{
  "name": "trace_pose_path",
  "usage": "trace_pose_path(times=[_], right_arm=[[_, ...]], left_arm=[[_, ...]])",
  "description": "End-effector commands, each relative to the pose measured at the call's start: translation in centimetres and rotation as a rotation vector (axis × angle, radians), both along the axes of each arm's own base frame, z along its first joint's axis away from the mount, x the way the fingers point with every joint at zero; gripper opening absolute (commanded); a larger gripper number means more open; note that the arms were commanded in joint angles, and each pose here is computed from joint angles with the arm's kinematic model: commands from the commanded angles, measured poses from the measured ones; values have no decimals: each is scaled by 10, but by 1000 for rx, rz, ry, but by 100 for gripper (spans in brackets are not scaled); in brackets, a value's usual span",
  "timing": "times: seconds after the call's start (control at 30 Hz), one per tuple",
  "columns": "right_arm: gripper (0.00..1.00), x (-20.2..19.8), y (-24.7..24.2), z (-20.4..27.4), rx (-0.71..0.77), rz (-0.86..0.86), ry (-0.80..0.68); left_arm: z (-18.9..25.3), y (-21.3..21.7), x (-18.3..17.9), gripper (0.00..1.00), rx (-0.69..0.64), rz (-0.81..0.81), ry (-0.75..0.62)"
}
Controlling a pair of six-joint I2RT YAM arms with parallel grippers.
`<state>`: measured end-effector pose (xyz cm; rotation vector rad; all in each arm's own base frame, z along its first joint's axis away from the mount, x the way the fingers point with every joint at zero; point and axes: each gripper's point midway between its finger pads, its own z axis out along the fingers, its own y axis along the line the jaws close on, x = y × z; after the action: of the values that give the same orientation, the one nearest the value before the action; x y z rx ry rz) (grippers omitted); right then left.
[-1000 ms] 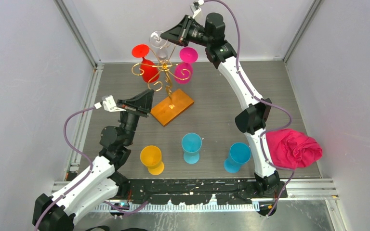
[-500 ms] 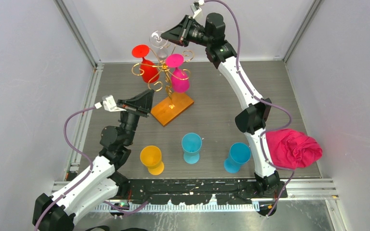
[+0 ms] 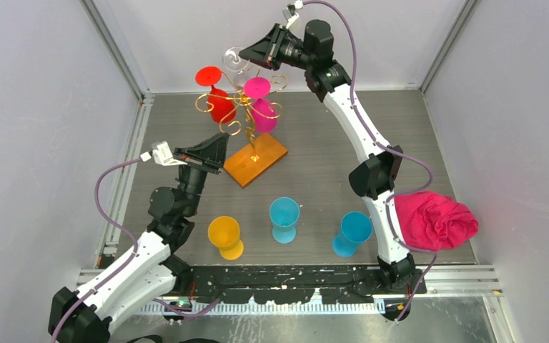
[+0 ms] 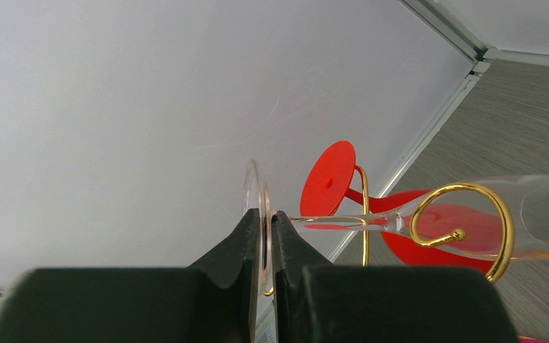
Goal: Place the wine glass upside down on the wine glass rack
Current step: Turn the wine glass upside down at the wine rack.
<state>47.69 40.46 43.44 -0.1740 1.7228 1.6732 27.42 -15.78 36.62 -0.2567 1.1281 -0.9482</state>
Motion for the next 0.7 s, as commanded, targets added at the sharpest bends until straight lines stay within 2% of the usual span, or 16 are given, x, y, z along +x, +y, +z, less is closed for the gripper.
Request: trace_pose_path(times=[0.0, 0.67], right_arm=[[1, -17, -15, 43, 31, -20, -90], [1, 1, -35, 34, -10, -128, -26]], left_arm=[[10, 2, -4, 24, -17, 2, -31], [8, 0, -3, 24, -16, -4, -25]])
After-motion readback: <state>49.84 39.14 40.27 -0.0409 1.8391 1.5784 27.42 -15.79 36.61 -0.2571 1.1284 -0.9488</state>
